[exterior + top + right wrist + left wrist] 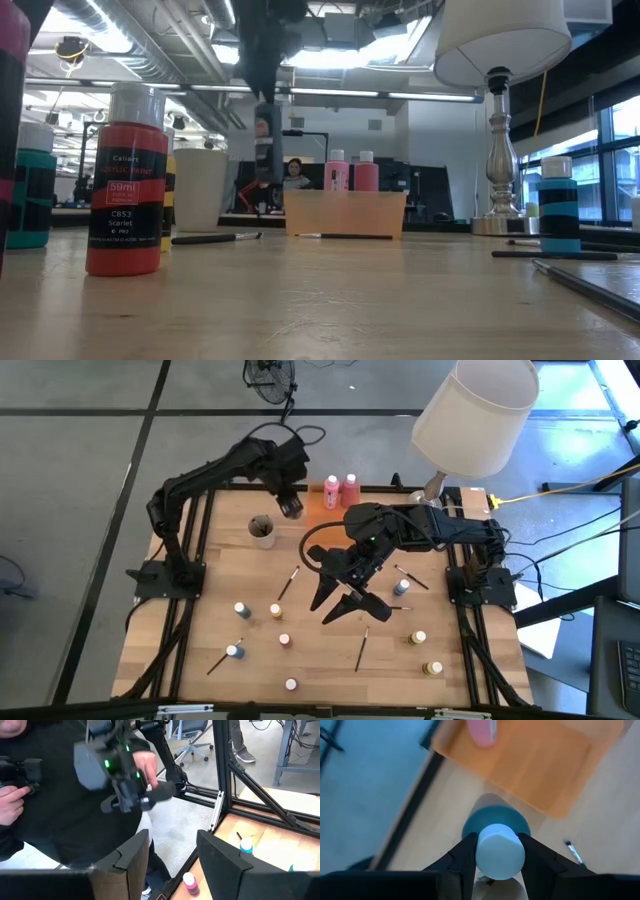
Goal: Pick & Place Paint Supplies
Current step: Put the black paint bottle into the orange bin
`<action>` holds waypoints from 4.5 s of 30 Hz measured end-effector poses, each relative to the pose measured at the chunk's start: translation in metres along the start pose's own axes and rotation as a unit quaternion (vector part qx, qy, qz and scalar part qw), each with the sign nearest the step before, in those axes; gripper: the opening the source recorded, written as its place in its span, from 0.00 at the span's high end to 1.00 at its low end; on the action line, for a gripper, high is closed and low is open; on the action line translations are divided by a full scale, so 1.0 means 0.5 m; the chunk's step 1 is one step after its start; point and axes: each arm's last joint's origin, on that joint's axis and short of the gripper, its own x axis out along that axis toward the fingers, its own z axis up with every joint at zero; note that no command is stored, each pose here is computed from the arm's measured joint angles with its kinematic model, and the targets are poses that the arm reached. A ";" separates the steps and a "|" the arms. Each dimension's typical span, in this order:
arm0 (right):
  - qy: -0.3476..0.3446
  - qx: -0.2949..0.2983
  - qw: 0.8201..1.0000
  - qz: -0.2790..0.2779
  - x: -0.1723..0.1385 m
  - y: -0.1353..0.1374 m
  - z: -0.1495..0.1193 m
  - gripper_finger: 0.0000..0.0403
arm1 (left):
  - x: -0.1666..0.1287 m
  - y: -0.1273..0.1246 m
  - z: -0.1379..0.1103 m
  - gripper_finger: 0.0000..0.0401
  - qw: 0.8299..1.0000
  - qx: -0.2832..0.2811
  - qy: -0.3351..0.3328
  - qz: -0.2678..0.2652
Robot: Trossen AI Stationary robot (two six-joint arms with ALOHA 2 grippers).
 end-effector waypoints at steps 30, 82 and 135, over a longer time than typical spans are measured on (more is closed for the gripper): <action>0.009 0.025 0.999 -0.023 -0.016 -0.024 -0.005 0.57 | 0.039 0.133 0.070 0.71 0.993 0.004 -0.069 -0.091; 0.015 0.065 0.997 -0.044 -0.054 -0.052 -0.008 0.58 | 0.171 0.117 0.112 0.71 0.997 0.051 -0.031 -0.053; -0.023 0.093 0.994 -0.053 -0.065 -0.068 0.007 0.57 | 0.247 0.085 0.125 0.71 0.982 0.177 -0.009 -0.072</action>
